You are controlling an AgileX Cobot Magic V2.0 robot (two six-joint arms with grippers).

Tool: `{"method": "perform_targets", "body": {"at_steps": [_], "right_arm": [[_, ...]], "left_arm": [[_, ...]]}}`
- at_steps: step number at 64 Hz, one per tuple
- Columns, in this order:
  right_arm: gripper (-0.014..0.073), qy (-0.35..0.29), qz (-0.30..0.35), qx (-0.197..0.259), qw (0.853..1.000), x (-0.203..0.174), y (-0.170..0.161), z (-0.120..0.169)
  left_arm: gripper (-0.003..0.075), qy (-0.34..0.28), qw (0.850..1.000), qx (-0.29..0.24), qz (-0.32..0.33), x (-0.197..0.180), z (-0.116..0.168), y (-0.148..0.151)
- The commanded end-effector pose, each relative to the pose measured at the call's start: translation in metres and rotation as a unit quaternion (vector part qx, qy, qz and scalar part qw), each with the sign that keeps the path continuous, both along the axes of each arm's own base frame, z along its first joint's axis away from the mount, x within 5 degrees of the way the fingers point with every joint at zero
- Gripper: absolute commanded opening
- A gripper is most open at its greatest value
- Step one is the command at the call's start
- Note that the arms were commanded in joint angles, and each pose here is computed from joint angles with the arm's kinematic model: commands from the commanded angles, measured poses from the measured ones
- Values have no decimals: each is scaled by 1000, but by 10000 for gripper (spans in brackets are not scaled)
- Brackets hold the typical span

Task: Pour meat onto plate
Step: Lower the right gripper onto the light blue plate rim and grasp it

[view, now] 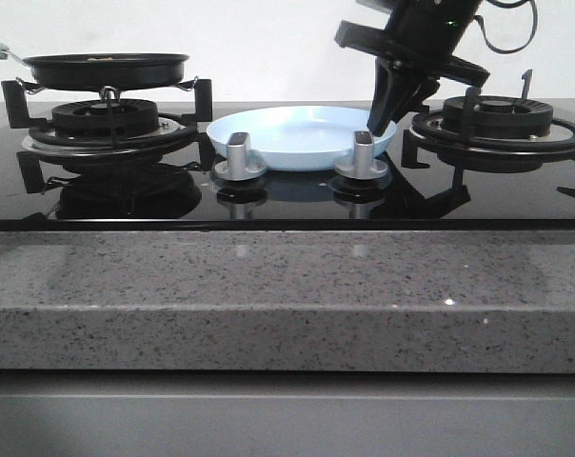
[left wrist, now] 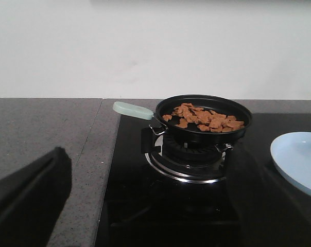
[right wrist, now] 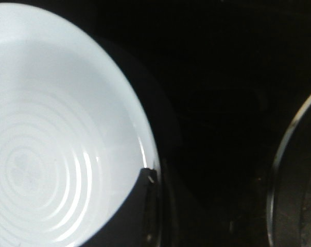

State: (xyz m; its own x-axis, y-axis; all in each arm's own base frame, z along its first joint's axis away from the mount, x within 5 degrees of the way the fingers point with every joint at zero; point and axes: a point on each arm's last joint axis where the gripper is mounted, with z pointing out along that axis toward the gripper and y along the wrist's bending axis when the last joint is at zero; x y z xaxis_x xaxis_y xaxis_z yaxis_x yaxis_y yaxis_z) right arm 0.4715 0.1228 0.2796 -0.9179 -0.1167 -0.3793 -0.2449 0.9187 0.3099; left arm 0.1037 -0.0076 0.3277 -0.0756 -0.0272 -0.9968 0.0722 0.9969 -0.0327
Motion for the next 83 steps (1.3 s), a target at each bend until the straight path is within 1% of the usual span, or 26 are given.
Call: {"method": "perform_targets", "body": {"at_steps": [1,9,25,29,38,46,53,62,64,76,83], "right_arm": [[-66,-40,14,11,999,-14,-2,46],[-68,-29,16,11,999,-20,-3,57],[-68,-57,10,28,998,-37,-5,90],[-68,-61,10,38,997,-44,-5,98],[-68,-48,16,56,997,-59,-3,104],[-68,-21,17,50,998,-75,-6,97],[-68,-27,20,46,998,-87,-7,90],[-68,-65,18,49,997,-107,-1,80],[-68,-69,17,48,996,-112,1,75],[-68,-139,-10,62,988,-136,9,60],[-68,-160,-26,64,985,-141,8,52]], "left_arm": [[598,-56,998,-7,4,0,19,1],[598,-56,998,-7,4,0,19,1],[598,-56,998,-7,4,0,19,1],[598,-56,998,-7,4,0,19,1],[598,-56,998,-7,4,0,19,1],[598,-56,998,-7,4,0,19,1],[598,-56,998,-7,4,0,19,1],[598,-56,998,-7,4,0,19,1],[598,-56,998,-7,4,0,19,1],[598,-56,998,-7,4,0,19,1],[598,-56,998,-7,4,0,19,1]]}}
